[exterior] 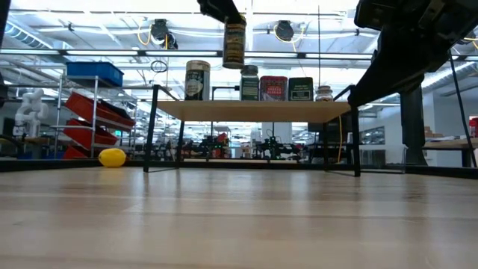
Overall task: Shelf spices
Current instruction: Put the yellow seasoning bottle on the shelf, then return to Home Position
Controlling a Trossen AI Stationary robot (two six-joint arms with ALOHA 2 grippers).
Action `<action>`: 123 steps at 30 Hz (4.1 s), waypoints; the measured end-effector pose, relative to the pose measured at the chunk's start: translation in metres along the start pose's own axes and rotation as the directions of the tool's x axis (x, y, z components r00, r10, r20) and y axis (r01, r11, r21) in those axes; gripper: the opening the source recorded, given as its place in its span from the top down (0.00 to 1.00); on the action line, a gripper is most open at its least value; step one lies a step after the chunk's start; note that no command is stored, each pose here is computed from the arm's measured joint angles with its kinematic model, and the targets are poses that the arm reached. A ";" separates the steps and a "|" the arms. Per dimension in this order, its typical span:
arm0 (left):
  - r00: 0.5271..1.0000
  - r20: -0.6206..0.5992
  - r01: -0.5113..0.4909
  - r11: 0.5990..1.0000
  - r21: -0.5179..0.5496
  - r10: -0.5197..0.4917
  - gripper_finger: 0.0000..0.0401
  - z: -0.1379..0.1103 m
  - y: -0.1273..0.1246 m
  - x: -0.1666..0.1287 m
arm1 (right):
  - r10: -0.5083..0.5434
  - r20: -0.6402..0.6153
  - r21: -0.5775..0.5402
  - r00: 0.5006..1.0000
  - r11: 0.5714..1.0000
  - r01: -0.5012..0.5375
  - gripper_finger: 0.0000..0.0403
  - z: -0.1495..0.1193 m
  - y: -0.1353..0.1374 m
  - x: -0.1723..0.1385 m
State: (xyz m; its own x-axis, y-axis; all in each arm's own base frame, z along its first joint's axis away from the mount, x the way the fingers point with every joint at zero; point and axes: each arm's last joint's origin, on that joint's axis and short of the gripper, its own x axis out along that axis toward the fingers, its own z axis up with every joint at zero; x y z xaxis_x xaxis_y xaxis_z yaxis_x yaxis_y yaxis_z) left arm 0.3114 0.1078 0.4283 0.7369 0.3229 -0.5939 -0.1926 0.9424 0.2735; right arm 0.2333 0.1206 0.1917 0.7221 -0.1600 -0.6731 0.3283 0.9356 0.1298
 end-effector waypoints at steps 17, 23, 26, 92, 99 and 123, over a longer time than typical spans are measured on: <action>0.997 -0.049 0.061 0.993 -0.100 -0.066 0.40 -0.027 0.043 0.013 | 0.022 0.016 -0.013 1.000 1.000 -0.022 0.89 0.001 0.003 -0.001; 0.992 -0.096 0.074 0.993 -0.096 -0.083 0.40 -0.041 0.042 0.027 | 0.033 0.028 -0.017 0.999 0.999 -0.033 0.89 0.002 0.004 -0.001; 0.991 -0.102 0.077 0.994 -0.074 -0.084 0.40 -0.045 0.041 0.032 | 0.035 0.031 -0.023 0.999 0.999 -0.035 0.89 0.002 0.005 -0.001; 0.990 0.079 -0.108 0.992 -0.069 0.113 0.17 -0.014 0.023 -0.071 | 0.068 0.031 -0.189 0.997 0.980 -0.061 0.98 0.017 -0.008 -0.002; 0.998 0.068 -0.001 0.993 -0.115 0.009 0.31 -0.017 -0.005 -0.095 | 0.068 0.118 -0.208 0.991 0.977 -0.042 1.00 0.040 -0.026 -0.015; 0.976 0.087 0.210 0.967 -0.146 -0.199 0.98 -0.102 -0.119 -0.054 | 0.136 0.313 -0.386 0.940 0.923 -0.006 1.00 0.065 -0.057 -0.080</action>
State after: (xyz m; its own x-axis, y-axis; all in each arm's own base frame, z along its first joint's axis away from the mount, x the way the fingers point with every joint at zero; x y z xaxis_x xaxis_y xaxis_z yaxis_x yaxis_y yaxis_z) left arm 0.2287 -0.0124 0.3508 0.8140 0.1206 -0.5682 -0.1265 0.9915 0.0292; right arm 0.1966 0.0594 0.2859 0.9139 -0.1212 -0.3874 0.0641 0.9855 -0.1572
